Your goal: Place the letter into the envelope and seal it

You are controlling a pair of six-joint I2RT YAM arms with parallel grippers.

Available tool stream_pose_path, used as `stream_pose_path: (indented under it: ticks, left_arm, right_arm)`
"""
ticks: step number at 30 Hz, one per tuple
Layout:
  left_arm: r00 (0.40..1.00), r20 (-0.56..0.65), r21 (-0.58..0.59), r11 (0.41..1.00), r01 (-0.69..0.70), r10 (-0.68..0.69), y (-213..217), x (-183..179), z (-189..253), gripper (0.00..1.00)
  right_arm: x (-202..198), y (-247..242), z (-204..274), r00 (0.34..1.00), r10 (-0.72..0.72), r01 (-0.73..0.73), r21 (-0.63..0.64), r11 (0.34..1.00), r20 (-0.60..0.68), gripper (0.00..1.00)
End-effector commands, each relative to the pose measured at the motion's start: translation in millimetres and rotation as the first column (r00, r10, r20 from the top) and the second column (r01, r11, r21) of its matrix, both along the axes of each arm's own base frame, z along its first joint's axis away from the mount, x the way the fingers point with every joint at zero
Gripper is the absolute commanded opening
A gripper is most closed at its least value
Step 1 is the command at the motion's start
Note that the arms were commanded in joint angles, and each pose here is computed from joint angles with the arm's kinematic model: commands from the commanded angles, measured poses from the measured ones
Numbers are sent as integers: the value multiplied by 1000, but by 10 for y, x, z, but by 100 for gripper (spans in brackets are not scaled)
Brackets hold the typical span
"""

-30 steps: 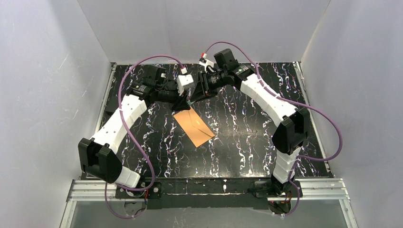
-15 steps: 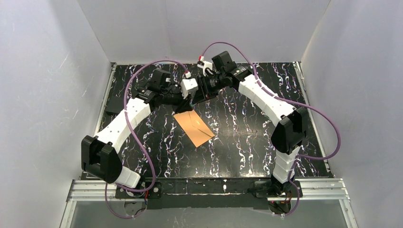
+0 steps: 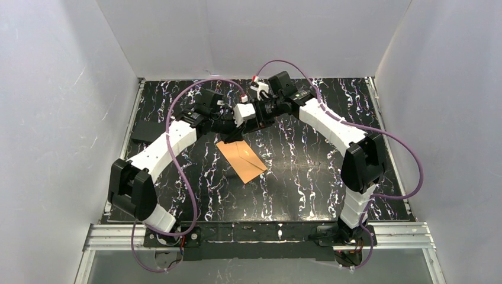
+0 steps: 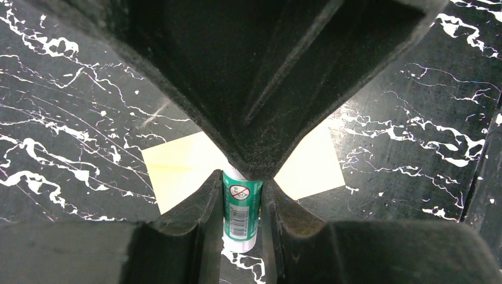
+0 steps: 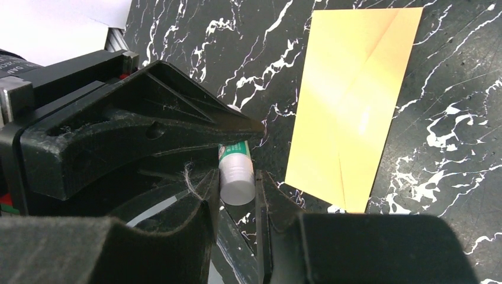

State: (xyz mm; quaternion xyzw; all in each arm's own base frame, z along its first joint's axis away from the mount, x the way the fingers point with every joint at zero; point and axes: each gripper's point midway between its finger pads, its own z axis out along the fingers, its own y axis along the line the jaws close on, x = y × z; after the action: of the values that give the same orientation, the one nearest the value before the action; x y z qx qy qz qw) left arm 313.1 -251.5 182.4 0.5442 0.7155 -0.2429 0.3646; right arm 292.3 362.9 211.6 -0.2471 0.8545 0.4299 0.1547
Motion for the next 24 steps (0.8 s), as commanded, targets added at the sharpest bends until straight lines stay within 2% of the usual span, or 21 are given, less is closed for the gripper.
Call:
stream_pose_path:
  ticks: [1, 11, 14, 17, 22, 24]
  left_arm:
    - [842, 539, -320, 923, 213, -8, -641, 501, 1766, 0]
    - [790, 613, -343, 902, 263, 2, -809, 604, 2218, 0]
    - [794, 608, -343, 901, 265, -2, -810, 561, 2224, 0]
    - [808, 588, -327, 919, 221, 15, -698, 504, 2035, 0]
    - [892, 452, -311, 940, 139, 18, -514, 306, 1470, 0]
    - [922, 386, -318, 943, 100, 32, -465, 261, 1322, 0]
  right_arm:
    - [-827, 141, -356, 942, 153, -166, -18, 986, -297, 1]
    - [-914, 74, -596, 927, 158, -188, -57, 981, -341, 1]
    - [-871, 61, -584, 931, 153, -188, -76, 979, -331, 1]
    - [-549, 33, -342, 961, 69, -87, -58, 995, -267, 1]
    - [-76, 20, 272, 996, -72, 75, 61, 995, -46, 1]
    - [-8, 0, 406, 993, -114, 115, 82, 990, -12, 1]
